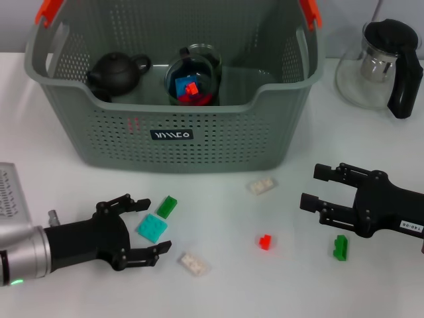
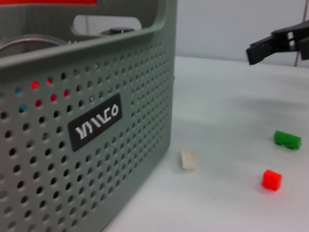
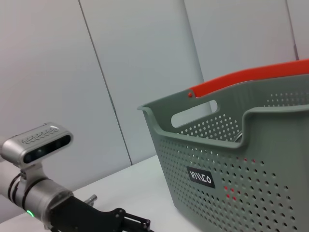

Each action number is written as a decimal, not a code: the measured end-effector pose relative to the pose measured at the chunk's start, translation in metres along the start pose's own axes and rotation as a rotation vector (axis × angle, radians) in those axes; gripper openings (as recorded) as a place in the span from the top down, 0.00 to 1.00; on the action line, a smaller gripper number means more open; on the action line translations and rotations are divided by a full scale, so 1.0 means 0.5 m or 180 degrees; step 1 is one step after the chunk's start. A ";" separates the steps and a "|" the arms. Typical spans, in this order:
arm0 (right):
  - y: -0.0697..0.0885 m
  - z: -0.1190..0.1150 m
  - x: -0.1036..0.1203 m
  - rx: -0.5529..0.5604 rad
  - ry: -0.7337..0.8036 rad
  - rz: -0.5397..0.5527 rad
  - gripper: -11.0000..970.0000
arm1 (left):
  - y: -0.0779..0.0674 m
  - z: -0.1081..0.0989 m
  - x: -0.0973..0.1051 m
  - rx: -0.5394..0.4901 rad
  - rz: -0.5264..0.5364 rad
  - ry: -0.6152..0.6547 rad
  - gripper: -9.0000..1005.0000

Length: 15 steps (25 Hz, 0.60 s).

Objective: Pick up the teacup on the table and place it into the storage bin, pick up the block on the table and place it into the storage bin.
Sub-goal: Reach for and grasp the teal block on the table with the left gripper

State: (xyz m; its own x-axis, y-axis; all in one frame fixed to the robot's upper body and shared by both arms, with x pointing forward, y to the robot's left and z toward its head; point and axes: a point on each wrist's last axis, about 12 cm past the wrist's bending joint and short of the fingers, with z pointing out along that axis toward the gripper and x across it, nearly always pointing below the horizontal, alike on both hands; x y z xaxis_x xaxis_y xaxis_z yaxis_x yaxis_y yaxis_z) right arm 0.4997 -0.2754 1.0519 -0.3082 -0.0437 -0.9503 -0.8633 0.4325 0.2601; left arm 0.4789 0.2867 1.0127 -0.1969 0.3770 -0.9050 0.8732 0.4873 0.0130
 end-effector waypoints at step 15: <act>0.000 0.000 0.000 0.0003 0.0001 -0.0001 0.21 | 0.009 0.025 0.008 -0.0084 0.0029 0.0208 0.15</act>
State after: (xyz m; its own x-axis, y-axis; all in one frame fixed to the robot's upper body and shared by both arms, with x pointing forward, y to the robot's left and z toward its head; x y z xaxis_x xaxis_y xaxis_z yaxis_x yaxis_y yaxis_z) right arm 0.4999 -0.2754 1.0518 -0.3081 -0.0442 -0.9503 -0.8631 0.4333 0.2597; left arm 0.4877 0.2807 1.0040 -0.2184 0.4318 -0.8751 0.8631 0.5039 0.0332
